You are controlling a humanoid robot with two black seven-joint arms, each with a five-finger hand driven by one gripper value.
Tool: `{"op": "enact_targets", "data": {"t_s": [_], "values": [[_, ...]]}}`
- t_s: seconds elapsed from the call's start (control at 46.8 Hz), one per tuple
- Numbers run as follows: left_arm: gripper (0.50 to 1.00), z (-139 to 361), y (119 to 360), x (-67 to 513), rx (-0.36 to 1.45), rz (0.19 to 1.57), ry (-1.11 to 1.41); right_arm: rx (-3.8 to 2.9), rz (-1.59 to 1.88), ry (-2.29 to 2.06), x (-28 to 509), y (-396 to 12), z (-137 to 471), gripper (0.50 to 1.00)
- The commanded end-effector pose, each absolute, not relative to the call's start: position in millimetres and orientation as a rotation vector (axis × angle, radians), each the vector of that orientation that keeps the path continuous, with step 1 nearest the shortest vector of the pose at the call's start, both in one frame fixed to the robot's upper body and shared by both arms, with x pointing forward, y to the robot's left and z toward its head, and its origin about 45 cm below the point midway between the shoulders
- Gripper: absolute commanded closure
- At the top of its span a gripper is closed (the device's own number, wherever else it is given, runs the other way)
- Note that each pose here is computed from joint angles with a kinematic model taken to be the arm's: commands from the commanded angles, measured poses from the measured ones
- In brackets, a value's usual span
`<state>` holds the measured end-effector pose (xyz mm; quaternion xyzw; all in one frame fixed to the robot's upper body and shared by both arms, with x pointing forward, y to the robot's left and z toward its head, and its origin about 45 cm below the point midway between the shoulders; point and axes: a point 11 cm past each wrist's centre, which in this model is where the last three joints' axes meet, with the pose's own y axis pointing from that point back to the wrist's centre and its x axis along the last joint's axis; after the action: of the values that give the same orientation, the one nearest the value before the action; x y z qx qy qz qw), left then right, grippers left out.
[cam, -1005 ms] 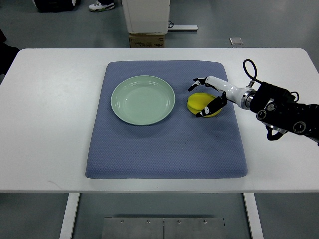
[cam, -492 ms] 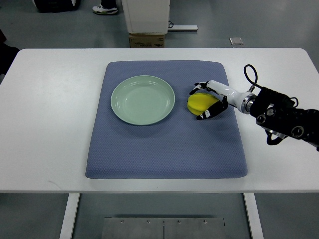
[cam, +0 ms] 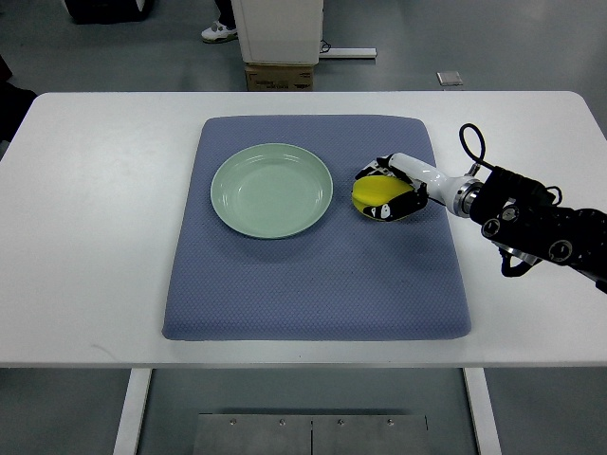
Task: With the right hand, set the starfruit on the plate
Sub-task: 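Close the right hand fingers around the yellow starfruit, then lift the starfruit with the right hand and carry it over the plate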
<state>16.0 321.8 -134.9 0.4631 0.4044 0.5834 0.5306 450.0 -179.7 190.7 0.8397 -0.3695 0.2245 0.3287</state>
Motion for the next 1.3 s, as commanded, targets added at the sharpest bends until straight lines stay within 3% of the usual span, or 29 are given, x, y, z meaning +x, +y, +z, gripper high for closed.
{"op": "enact_targets", "data": {"t_s": [0.0, 0.299, 0.813, 1.283], "values": [[0.5, -135, 322, 16, 1.106, 1.392, 0.965, 2.205, 0.597, -0.977, 453, -177, 198, 1.0], [0.5, -135, 322, 17, 1.105, 1.392, 0.964, 2.246, 0.659, -1.041, 472, -162, 239, 1.0], [0.5, -135, 322, 17, 1.104, 1.394, 0.965, 2.347, 0.729, -1.007, 478, -88, 272, 1.0], [0.5, -135, 322, 16, 1.106, 1.392, 0.965, 2.424, 0.712, -0.909, 457, -40, 258, 1.0]]}}
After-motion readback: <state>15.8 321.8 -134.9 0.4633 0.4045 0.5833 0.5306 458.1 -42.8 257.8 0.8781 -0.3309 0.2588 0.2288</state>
